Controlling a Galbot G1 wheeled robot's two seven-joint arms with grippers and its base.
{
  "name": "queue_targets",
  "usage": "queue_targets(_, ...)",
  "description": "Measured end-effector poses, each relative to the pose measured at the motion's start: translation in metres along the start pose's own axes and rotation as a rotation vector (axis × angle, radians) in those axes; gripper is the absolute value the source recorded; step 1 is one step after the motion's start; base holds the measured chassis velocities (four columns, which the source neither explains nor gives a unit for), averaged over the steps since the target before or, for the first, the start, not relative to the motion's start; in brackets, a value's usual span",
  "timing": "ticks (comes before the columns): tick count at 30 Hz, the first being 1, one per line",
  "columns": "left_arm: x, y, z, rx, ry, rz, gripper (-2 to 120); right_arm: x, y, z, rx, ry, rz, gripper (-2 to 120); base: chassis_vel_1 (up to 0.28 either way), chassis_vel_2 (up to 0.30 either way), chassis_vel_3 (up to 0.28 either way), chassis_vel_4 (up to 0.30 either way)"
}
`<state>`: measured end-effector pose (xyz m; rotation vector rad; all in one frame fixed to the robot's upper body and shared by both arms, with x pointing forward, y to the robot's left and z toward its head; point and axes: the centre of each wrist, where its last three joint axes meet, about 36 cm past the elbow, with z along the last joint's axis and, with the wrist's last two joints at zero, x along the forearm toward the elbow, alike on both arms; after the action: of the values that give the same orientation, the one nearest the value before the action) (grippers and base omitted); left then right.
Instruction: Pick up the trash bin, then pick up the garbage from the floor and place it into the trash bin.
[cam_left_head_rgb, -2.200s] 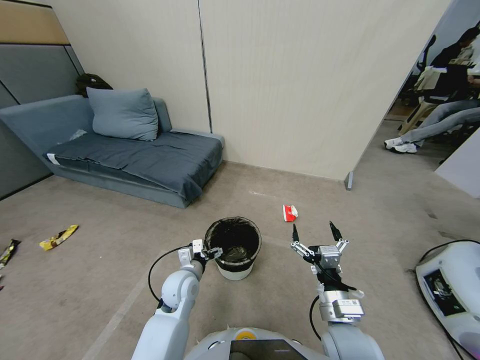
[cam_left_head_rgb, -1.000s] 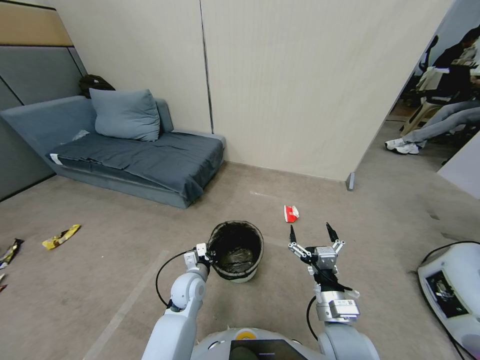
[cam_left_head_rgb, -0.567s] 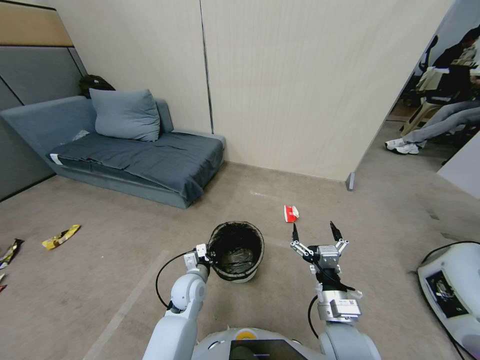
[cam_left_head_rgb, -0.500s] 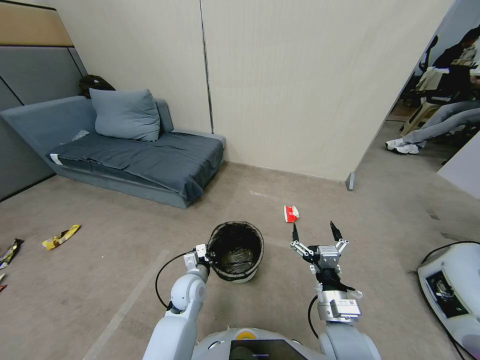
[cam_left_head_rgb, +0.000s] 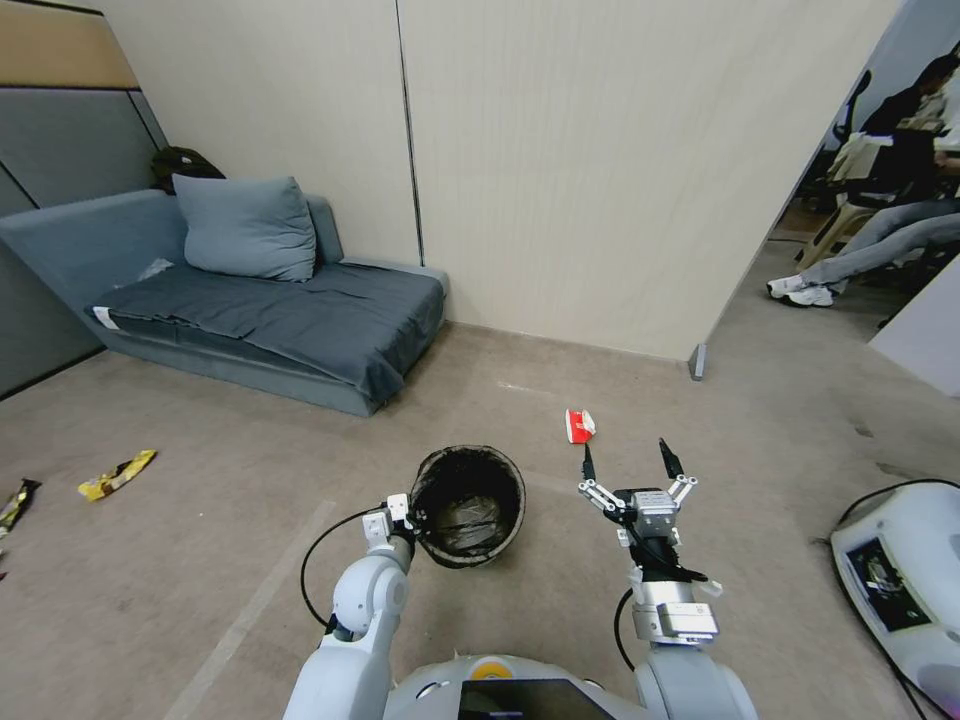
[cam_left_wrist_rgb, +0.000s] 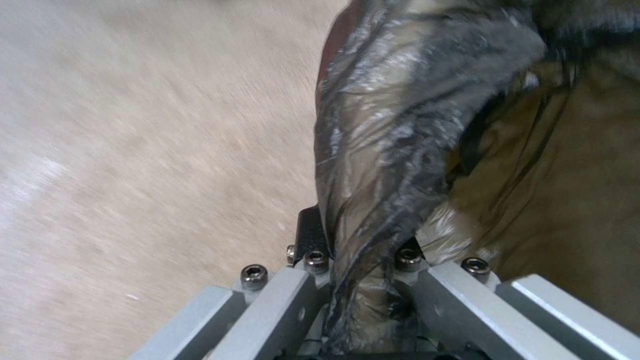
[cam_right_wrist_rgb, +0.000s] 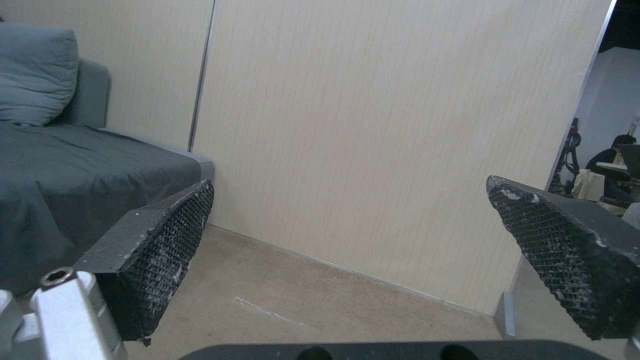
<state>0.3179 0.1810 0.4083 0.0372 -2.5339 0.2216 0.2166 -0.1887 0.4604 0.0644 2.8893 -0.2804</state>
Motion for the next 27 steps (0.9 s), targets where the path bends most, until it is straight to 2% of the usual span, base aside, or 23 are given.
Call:
queue_targets(3,0.023,-0.003,-0.012,-0.016,-0.062,-0.007,1,0.000,0.000,0.000,-0.034,0.001,0.016,100,0.000,0.000,0.000,0.000)
queue_targets(11,0.066,-0.005,-0.033,-0.040,-0.173,-0.023,1,-0.001,0.000,0.002,-0.039,-0.001,0.013,100,0.000,0.000,0.000,0.000)
queue_targets(19,0.103,-0.002,-0.042,-0.103,-0.254,-0.033,1,-0.001,0.001,0.004,-0.042,-0.003,0.007,100,0.000,0.000,0.000,0.000)
queue_targets(27,0.121,-0.006,-0.043,-0.124,-0.308,-0.041,1,-0.002,-0.002,0.006,-0.041,-0.004,0.004,100,0.000,0.000,0.000,0.000)
